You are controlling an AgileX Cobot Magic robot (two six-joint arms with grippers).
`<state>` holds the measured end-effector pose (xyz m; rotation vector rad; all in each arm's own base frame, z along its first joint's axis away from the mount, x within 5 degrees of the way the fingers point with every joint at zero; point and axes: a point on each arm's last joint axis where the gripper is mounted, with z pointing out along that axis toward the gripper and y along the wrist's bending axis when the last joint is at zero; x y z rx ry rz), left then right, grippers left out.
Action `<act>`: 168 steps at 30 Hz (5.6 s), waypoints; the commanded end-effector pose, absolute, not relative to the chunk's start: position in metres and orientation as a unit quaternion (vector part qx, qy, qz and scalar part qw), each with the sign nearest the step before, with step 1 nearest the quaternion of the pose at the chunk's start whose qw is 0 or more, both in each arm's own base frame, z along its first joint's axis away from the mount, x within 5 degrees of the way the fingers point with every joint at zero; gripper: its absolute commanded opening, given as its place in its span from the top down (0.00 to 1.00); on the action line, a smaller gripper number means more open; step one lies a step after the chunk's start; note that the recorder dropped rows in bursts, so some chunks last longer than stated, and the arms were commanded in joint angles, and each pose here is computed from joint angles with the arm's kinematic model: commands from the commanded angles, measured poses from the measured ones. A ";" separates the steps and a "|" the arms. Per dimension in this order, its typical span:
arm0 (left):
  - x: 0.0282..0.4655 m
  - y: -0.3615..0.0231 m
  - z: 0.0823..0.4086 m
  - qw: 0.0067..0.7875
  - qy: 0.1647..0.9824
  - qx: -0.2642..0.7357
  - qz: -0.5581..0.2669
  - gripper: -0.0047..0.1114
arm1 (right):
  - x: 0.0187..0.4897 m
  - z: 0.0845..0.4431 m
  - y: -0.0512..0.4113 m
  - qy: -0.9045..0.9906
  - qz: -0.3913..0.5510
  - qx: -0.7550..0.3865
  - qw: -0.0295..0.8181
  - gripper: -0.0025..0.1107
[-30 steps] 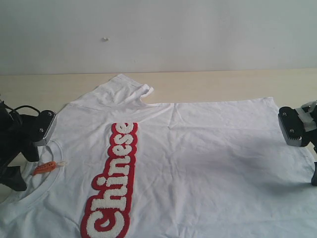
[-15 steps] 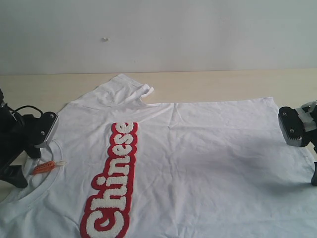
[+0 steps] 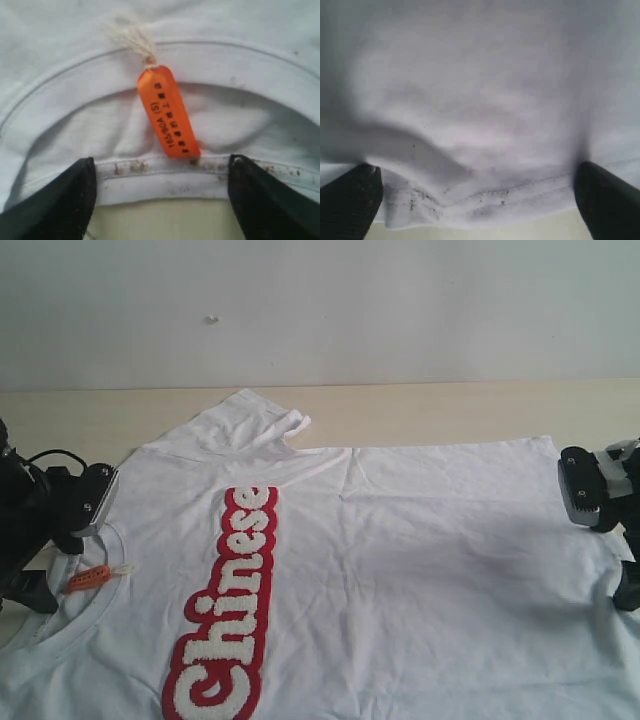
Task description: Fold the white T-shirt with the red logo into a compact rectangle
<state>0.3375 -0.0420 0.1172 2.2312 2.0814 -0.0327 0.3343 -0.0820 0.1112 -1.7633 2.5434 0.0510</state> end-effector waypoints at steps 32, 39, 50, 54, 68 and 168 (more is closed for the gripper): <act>0.325 -0.039 0.108 0.014 0.684 0.728 -0.040 0.34 | 0.337 0.102 -0.085 0.818 -0.006 -0.575 0.026 0.05; 0.325 -0.039 0.108 0.014 0.684 0.728 -0.040 0.48 | 0.337 0.102 -0.085 0.818 -0.006 -0.575 0.026 0.05; 0.323 -0.039 0.108 0.005 0.682 0.730 -0.049 0.94 | 0.338 0.102 -0.085 0.818 -0.006 -0.575 0.026 0.05; 0.323 -0.039 0.108 0.005 0.682 0.730 -0.049 0.94 | 0.338 0.102 -0.085 0.818 -0.006 -0.575 0.026 0.05; 0.323 -0.039 0.108 0.004 0.683 0.729 -0.049 0.94 | 0.344 0.102 -0.089 0.809 -0.043 -0.585 0.041 0.34; 0.165 0.021 0.408 0.371 0.808 0.350 0.295 0.96 | 0.252 0.380 -0.017 0.856 0.013 -0.317 0.407 0.98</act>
